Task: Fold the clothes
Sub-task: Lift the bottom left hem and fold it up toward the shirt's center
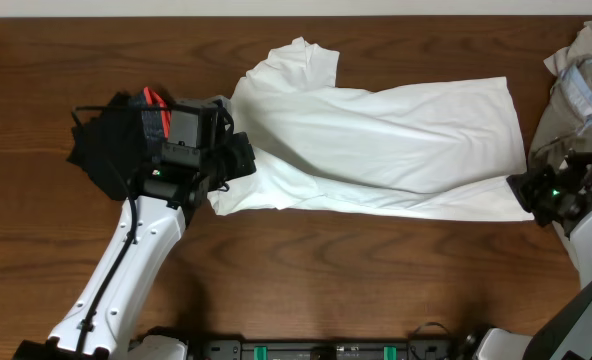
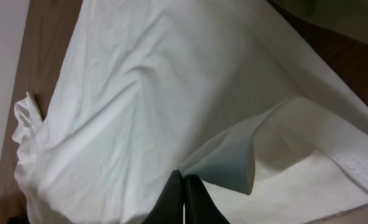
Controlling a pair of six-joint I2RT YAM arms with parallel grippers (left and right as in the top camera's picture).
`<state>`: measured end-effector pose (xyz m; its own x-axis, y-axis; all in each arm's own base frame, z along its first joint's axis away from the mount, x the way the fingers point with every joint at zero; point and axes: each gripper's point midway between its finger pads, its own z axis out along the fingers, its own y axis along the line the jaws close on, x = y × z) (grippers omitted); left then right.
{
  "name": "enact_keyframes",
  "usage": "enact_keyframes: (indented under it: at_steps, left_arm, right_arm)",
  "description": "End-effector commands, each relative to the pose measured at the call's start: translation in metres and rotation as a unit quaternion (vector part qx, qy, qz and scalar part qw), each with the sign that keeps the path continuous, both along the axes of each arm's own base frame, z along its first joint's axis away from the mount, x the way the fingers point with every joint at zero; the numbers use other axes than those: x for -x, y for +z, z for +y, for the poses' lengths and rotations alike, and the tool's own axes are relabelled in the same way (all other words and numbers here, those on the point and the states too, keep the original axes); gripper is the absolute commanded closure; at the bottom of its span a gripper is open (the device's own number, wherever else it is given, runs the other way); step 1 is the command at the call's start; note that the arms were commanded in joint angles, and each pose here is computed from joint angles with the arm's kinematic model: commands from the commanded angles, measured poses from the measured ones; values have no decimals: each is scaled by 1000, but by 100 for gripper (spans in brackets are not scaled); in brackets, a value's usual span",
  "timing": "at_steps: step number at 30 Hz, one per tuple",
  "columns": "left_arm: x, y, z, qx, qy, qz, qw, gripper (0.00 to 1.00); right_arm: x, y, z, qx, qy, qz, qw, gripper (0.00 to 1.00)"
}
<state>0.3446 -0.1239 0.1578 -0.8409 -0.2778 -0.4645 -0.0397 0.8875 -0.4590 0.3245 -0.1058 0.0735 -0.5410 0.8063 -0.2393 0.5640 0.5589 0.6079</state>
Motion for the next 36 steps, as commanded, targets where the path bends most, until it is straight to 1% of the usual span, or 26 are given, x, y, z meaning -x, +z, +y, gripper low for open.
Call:
enact_keyframes:
  at_steps: [1, 4, 5, 6, 7, 9, 10, 11, 13, 16, 19, 22, 24, 26, 30, 33, 36]
  left_arm:
    - [-8, -5, 4, -23, -11, -7, 1000, 94]
    - [-14, -13, 3, -33, -22, -8, 999, 93]
    - [-16, -15, 4, -37, -18, -8, 999, 89]
    - [-19, -17, 7, -45, -16, -10, 999, 85]
    - [-21, -18, 10, -56, -14, -14, 998, 77]
    - [-24, -19, 18, -67, -4, -18, 998, 66]
    - [-25, -18, 22, -68, -1, -17, 998, 61]
    - [-25, -17, 26, -69, 4, -14, 997, 58]
    - [-20, -16, 36, -70, 14, -1, 997, 57]
    - [-5, -16, 36, -52, 7, 30, 998, 57]
    - [18, -21, 20, -33, -49, 61, 996, 57]
    - [40, -31, 7, -60, -116, 84, 988, 57]
    - [50, -36, -4, -73, -156, 89, 981, 57]
    - [56, -42, -13, -90, -187, 90, 974, 57]
    - [59, -59, -18, -139, -203, 104, 964, 57]
    - [62, -76, -29, -161, -260, 106, 946, 56]
    - [61, -94, -38, -172, -293, 110, 934, 56]
  right_arm:
    - [-5, -2, 2, 1, -2, 5, 1000, 98]
    - [-6, -6, -1, 3, -5, 10, 1000, 98]
    - [-7, -6, -1, 4, -5, 9, 1000, 96]
    - [-8, -7, -2, 4, -5, 8, 1000, 89]
    - [-8, -7, -2, 5, -5, 7, 1000, 80]
    - [-9, -7, -3, 9, -2, 4, 1000, 73]
    - [-9, -7, -3, 11, 1, 4, 1000, 67]
    - [-9, -7, -3, 17, 8, 2, 1000, 63]
    - [-7, -8, -2, 24, 19, 3, 1000, 57]
    - [1, -13, 4, 10, 23, 22, 999, 55]
    - [9, -14, 17, -13, 48, 31, 998, 53]
    - [16, -15, 35, -29, 89, 36, 995, 52]
    - [22, -18, 44, -30, 111, 48, 992, 52]
    - [26, -20, 52, -29, 130, 54, 990, 51]
    - [27, -20, 58, -33, 138, 60, 988, 51]
    - [27, -20, 58, -33, 138, 59, 988, 52]
    - [27, -20, 58, -33, 138, 60, 988, 51]
